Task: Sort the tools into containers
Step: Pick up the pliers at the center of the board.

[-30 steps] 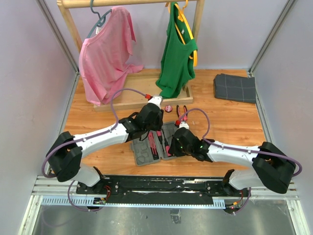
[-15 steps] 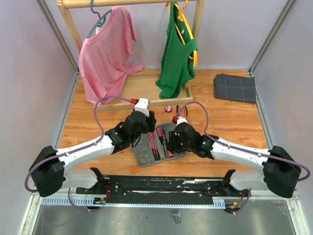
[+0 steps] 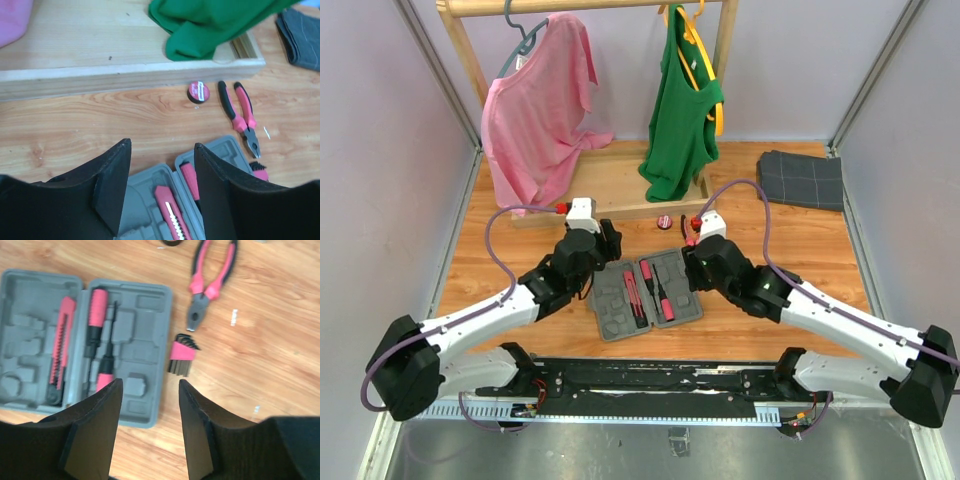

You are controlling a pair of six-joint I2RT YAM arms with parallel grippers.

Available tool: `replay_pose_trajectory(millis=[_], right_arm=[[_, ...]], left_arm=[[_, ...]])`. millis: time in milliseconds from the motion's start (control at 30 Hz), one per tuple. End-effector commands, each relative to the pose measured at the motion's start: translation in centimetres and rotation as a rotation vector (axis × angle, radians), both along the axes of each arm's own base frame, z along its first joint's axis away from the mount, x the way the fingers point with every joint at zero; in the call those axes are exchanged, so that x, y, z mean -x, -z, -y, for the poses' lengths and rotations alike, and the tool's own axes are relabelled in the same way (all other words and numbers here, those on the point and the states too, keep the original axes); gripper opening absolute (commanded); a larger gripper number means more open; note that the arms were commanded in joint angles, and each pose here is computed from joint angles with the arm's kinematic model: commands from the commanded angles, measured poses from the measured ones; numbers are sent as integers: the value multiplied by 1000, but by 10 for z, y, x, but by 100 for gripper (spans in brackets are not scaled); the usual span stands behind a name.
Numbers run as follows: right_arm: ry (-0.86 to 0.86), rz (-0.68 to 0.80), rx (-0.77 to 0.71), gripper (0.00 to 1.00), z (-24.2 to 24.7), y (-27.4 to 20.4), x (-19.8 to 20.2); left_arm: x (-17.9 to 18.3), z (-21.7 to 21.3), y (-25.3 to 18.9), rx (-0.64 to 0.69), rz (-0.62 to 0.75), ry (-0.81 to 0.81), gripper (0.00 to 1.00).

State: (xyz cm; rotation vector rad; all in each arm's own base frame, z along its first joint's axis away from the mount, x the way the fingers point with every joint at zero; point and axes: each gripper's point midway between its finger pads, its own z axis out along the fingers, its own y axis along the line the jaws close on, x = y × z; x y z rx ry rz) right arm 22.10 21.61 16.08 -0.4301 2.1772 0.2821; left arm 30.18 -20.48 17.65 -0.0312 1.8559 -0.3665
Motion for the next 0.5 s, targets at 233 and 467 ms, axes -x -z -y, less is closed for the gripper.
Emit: replay_pose_trajectory(millis=[233, 467], right_arm=[[135, -44, 57, 51, 59, 4, -41], [173, -56, 13, 64, 65, 11, -65]], left_arm=[[-26, -36, -6, 159, -2, -121, 58], [-25, -45, 36, 83, -39, -141, 58]])
